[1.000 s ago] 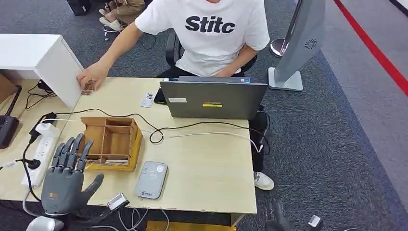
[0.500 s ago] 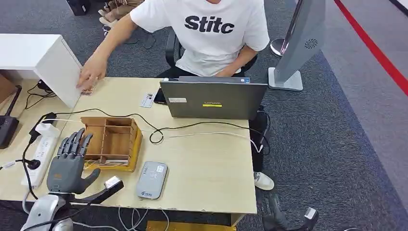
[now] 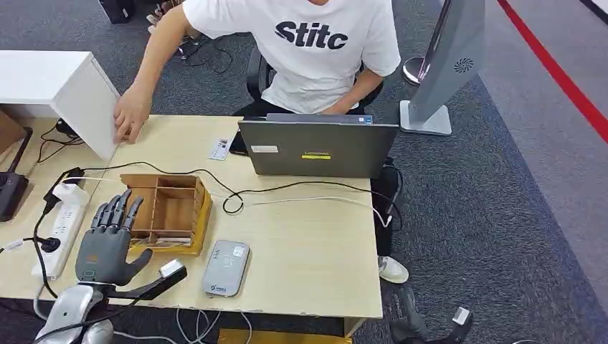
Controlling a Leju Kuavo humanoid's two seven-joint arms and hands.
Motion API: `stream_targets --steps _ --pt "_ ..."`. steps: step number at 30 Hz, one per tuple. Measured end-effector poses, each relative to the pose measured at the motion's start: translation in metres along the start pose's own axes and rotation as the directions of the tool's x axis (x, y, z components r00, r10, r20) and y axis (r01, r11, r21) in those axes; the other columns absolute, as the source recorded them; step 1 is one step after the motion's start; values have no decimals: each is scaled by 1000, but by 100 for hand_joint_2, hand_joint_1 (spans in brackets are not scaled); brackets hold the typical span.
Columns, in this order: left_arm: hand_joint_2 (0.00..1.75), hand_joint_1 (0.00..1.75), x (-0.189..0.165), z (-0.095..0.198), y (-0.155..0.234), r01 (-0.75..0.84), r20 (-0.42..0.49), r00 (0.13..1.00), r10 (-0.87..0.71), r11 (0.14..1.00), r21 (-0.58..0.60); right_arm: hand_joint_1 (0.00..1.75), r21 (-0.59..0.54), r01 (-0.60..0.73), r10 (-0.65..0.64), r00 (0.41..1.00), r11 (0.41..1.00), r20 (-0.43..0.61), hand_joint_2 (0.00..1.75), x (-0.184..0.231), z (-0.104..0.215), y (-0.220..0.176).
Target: Pass the card to the sensor for recognition and then transmit it.
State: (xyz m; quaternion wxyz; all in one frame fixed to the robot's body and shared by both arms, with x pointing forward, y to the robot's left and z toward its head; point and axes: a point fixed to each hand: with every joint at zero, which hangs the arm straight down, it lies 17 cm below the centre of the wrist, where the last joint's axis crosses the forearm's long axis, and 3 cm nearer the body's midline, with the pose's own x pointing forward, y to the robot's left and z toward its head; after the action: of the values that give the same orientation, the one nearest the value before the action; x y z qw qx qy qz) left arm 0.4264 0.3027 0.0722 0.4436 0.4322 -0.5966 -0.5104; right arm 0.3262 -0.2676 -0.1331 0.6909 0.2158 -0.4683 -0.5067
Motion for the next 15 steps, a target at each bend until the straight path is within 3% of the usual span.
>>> stream_targets --steps 8,15 --pt "175 0 17 -9 -9 12 51 999 -10 999 -45 0 10 -10 10 1000 1000 -13 175 -5 -1 5" --pt "175 0 28 -1 -35 -20 85 996 34 986 -165 0 20 -20 20 1000 1000 -21 175 -7 -1 8"
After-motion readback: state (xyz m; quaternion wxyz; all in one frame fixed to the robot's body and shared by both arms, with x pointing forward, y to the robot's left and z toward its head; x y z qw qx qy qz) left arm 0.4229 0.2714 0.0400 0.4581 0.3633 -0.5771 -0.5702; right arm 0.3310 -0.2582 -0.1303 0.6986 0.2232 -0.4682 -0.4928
